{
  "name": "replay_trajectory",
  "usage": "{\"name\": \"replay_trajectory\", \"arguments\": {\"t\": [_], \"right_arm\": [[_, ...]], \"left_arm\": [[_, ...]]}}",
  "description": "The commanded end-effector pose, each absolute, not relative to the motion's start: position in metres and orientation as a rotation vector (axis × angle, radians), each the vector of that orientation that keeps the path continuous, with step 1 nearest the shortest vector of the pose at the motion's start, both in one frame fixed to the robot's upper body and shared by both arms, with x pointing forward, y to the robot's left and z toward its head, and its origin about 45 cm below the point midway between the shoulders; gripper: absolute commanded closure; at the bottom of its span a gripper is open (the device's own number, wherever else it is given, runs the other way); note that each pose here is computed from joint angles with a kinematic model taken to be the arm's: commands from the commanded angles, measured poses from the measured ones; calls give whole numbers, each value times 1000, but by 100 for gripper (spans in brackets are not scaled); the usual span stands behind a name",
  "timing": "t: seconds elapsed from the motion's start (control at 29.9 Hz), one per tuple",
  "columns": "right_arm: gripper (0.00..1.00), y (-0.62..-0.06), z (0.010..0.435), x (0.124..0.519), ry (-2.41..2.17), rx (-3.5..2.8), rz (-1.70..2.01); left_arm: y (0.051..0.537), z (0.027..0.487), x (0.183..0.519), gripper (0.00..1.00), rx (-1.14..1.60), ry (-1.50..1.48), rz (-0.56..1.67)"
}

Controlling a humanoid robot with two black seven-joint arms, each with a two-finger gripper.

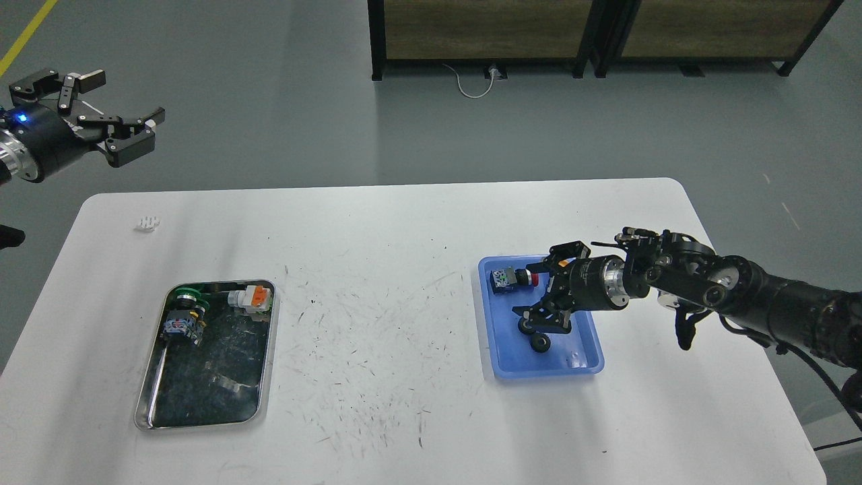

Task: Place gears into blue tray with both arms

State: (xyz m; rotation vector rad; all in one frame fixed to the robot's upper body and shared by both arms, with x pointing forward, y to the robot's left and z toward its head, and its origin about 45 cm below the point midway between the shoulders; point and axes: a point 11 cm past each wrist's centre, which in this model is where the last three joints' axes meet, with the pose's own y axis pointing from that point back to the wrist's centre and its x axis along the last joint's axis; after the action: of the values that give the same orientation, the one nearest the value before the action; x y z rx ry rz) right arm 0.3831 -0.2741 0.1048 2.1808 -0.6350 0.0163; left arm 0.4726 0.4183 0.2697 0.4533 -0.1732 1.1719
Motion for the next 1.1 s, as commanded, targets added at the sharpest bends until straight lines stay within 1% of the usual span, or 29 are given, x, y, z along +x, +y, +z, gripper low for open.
{"name": "replay_trajectory", "arguments": {"t": [0.0, 0.17, 0.3, 0.47, 0.67, 0.87, 1.07], "right_arm": [[9, -278, 125, 404, -751, 2215, 35], [7, -288, 158, 432, -910, 2249, 68], [7, -309, 188, 451, -1063, 2257, 93], [7, -345, 223, 468, -1280, 2258, 99], [5, -391, 266, 474, -1523, 2254, 128], [5, -455, 313, 472, -1925, 2190, 122], [5, -485, 336, 471, -2223, 2096, 97]], "left_arm": [[420, 271, 475, 2, 462, -192, 1203], [421, 273, 477, 2, 474, -183, 1223], [427, 279, 480, 2, 432, -152, 1285], [425, 287, 483, 2, 379, -140, 1306], [423, 298, 486, 2, 260, -110, 1334], [417, 302, 488, 2, 185, -66, 1341], [400, 304, 492, 2, 111, 50, 1333]]}}
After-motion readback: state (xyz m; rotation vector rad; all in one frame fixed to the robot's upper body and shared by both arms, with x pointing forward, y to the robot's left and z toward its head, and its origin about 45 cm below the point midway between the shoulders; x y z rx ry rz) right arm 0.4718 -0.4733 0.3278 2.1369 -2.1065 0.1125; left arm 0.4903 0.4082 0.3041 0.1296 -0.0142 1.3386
